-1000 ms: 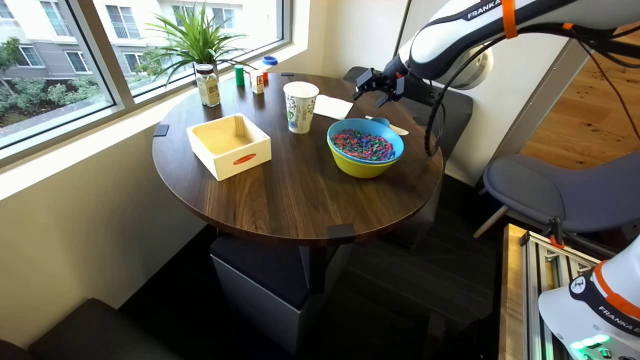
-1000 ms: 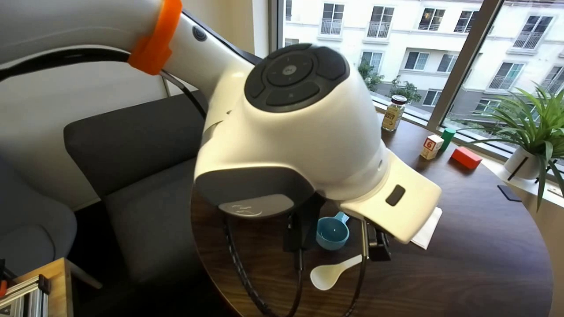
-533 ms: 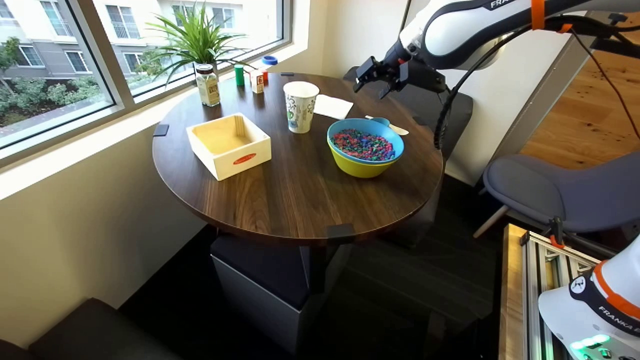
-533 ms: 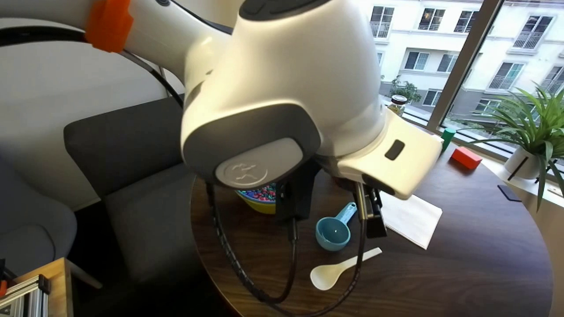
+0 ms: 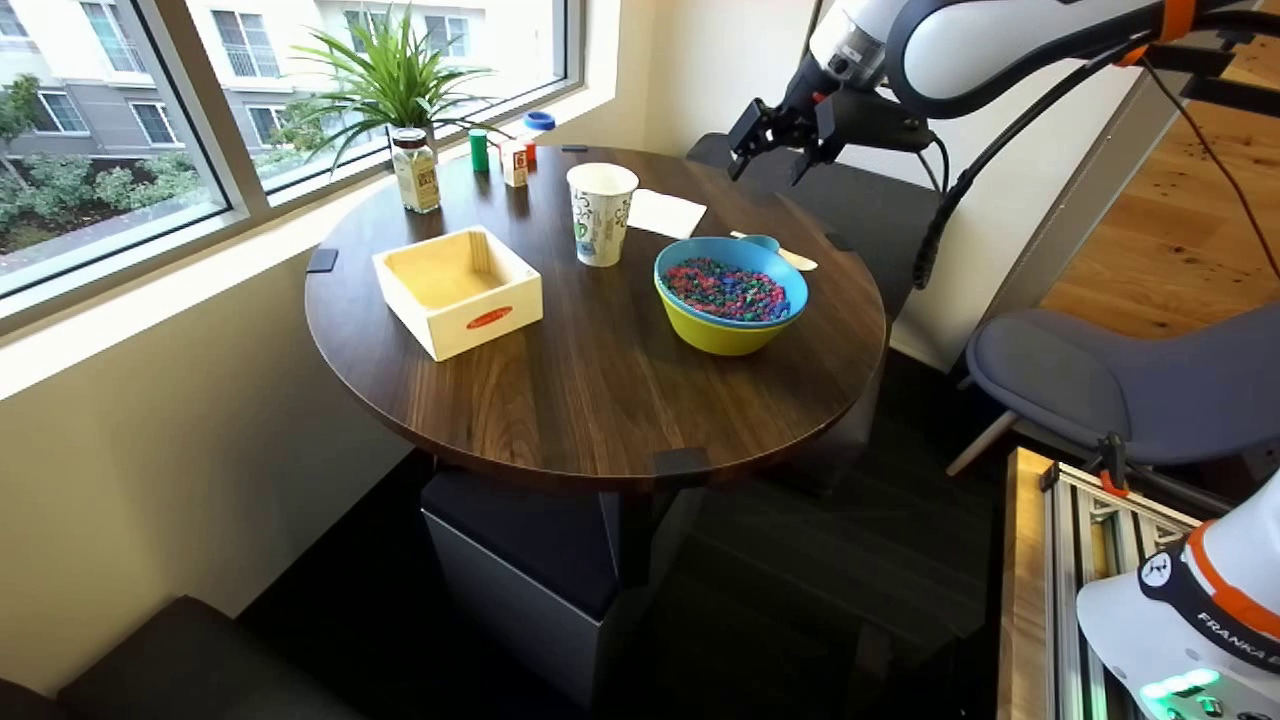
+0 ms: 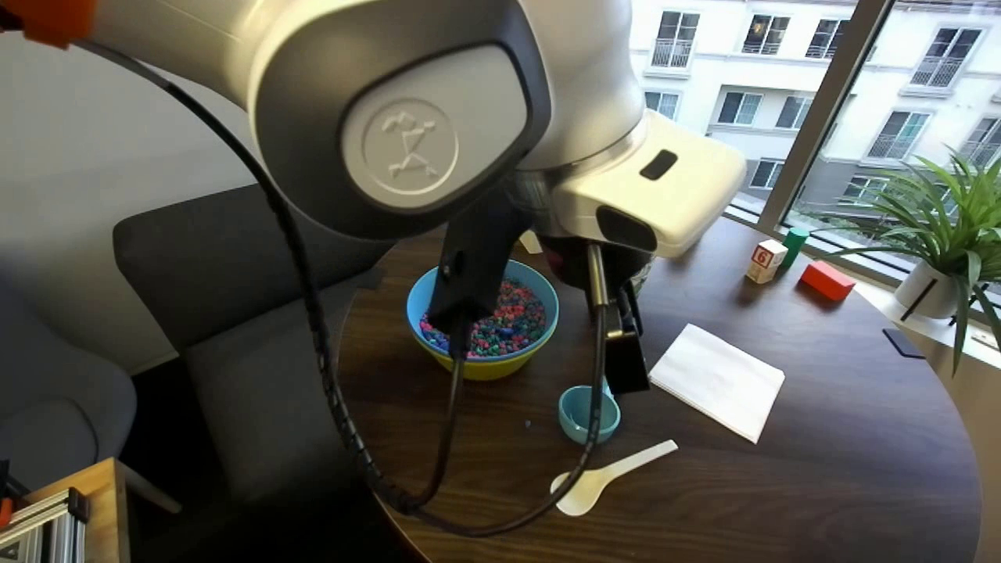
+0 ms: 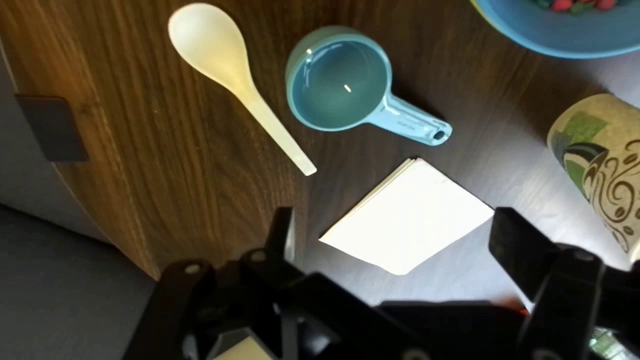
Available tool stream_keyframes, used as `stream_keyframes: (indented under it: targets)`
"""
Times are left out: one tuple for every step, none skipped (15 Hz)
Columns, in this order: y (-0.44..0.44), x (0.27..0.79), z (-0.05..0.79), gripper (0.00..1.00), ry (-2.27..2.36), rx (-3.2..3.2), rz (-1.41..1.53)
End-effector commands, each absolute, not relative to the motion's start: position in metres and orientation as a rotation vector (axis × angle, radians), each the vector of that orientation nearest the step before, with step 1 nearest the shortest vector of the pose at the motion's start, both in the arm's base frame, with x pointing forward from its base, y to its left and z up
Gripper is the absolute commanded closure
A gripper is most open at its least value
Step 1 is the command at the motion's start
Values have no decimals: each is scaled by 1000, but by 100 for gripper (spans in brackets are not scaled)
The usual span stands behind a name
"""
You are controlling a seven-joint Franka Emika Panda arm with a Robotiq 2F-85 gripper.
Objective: Put some cereal in the blue measuring spoon then place the cereal back in the blue bowl using the measuring spoon
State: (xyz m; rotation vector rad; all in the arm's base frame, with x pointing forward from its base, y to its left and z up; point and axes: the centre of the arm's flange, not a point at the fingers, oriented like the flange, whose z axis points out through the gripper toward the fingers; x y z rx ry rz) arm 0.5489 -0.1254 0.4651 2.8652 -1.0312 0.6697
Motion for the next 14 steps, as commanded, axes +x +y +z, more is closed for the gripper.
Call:
stream_keyframes:
  targets:
    - [-108,538,481,0,-1063,2814,572]
    - [-105,536,483,0,-1070,2804,558]
    - [-102,535,485,0,-1076,2800,552]
    - [-100,533,485,0,-1081,2799,543]
    - [-107,540,481,0,-1058,2825,572]
    - [-105,540,483,0,-1056,2825,573]
    - [-105,540,483,0,-1056,2826,574]
    - [-105,540,483,0,-1057,2825,573]
    - [-107,540,482,0,-1059,2824,572]
    - [-107,539,482,0,-1060,2823,572]
    - [-107,539,482,0,-1060,2823,572]
    - [-108,539,482,0,-1061,2823,572]
    - [-108,539,482,0,-1061,2822,572]
    - [-108,539,482,0,-1061,2823,572]
